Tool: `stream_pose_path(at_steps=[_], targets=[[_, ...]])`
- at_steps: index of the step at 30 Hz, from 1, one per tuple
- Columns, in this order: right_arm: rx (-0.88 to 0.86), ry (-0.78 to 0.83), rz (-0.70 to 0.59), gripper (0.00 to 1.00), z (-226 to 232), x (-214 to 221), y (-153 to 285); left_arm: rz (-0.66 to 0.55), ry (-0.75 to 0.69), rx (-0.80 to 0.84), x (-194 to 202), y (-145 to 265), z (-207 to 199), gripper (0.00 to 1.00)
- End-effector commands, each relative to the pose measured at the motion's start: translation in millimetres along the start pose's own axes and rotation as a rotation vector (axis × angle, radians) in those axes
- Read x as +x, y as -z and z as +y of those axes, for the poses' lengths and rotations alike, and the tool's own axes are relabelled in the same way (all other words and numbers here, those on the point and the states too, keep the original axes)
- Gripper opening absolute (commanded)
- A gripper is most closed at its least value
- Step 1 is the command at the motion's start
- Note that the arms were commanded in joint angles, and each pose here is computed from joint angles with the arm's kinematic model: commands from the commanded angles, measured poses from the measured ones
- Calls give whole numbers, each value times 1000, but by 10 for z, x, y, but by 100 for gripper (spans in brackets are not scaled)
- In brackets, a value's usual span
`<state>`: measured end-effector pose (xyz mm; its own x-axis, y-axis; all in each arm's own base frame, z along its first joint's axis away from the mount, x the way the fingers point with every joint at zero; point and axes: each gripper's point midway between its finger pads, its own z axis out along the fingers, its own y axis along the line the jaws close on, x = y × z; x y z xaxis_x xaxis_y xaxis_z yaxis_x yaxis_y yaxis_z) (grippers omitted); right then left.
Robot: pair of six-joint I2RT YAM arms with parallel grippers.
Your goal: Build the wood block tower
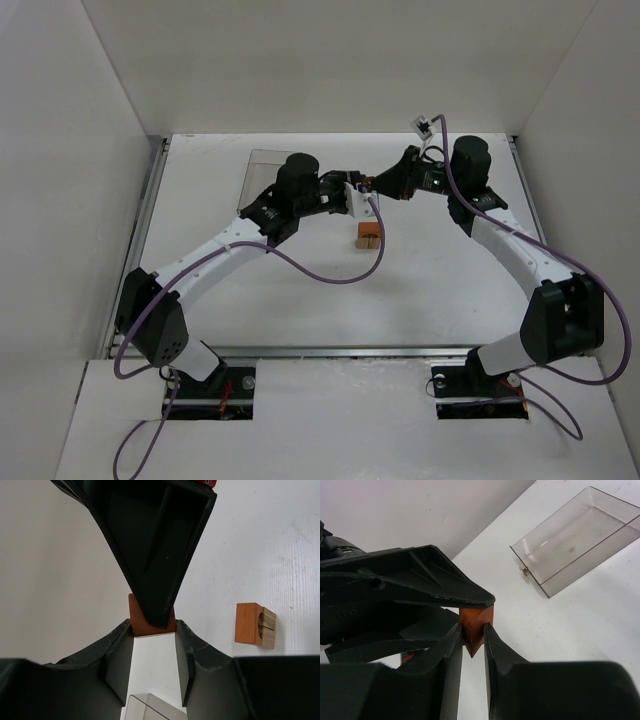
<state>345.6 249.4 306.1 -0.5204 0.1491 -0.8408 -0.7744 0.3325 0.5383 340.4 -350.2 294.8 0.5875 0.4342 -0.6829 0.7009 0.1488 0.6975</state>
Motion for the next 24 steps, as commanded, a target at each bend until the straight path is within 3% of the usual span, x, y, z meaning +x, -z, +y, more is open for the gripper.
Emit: stream_pose_path(at_steps=[1,3,6,8,13,22,24], targets=[[-27,67,-22,0,133,-106,12,-90,-39,-47,-389,102,225,25],[-27,67,-22,0,133,-106,12,-90,-27,-46,-388,102,220,18],[-22,52,-12,1,97,-71,1,-95,-20,-51,-440,120,268,17],[-16,35,-1,7,55,-31,-12,-84,-12,-38,-458,141,275,9],[-25,9,24,21,15,48,-32,-49,13,38,-424,162,160,5],[-21,4,33,25,-12,63,-42,-27,57,113,-371,192,-21,0],[-15,-12,43,30,-46,101,-51,-34,57,118,-384,190,-31,0]])
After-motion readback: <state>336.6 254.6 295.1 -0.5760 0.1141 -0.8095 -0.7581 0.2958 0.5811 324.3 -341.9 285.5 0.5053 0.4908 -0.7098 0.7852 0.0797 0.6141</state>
